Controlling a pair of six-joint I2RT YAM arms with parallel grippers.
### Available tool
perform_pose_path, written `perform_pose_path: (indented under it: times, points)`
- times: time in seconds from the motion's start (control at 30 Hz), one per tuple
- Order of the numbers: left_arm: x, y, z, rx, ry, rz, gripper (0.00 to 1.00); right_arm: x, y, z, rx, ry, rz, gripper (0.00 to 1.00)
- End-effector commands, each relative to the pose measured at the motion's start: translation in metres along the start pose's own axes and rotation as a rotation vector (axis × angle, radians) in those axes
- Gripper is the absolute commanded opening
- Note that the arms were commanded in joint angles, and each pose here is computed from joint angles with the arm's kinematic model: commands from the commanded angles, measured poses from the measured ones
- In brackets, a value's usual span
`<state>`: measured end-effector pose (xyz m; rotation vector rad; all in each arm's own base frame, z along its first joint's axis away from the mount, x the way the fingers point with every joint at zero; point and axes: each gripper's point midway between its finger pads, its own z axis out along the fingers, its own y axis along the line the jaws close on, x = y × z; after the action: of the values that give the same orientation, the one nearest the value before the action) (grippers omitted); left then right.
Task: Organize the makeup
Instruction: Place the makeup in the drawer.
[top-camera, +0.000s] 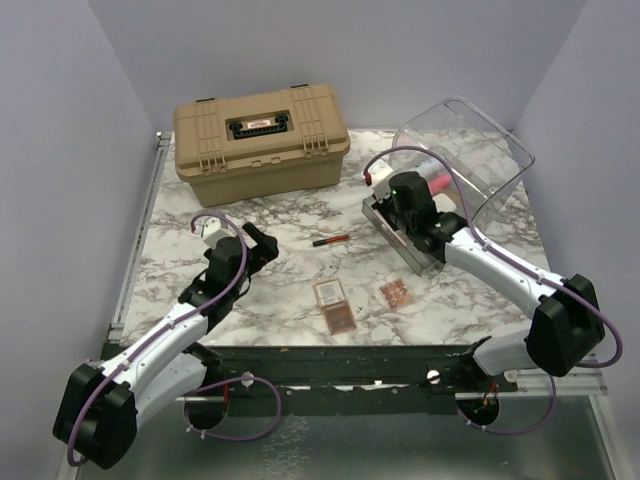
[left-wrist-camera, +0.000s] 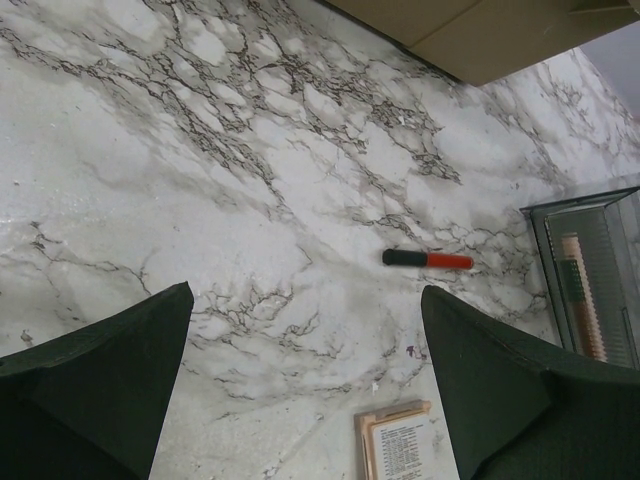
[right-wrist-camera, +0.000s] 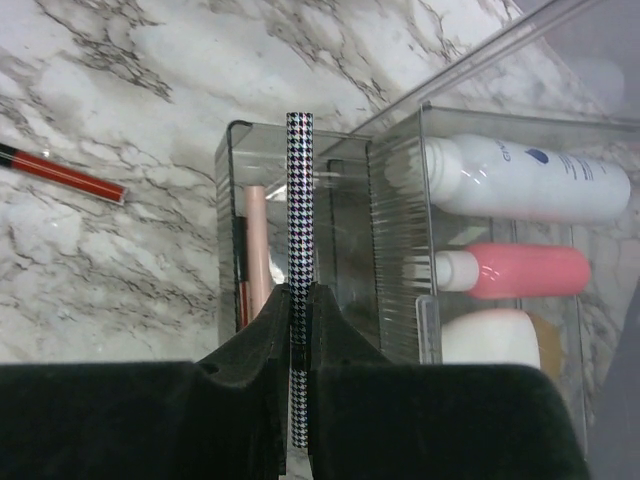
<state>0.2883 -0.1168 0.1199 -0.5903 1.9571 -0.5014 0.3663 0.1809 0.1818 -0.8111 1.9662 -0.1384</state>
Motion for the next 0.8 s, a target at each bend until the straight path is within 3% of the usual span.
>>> perform_pose_path:
  times: [0.0,0.5,0.77]
  points:
    - [-0.002,-0.003,-0.002,0.023,-0.003,-0.016,0.98,0.025,-0.008,0.005,0.044,0.072,-0.026,0.01]
    - [-0.002,-0.006,-0.001,0.026,0.001,-0.015,0.98,0.069,-0.003,0.036,0.095,0.172,-0.061,0.03]
    - [-0.002,-0.005,0.000,0.022,0.004,-0.015,0.98,0.068,-0.002,0.038,0.085,0.167,-0.055,0.12]
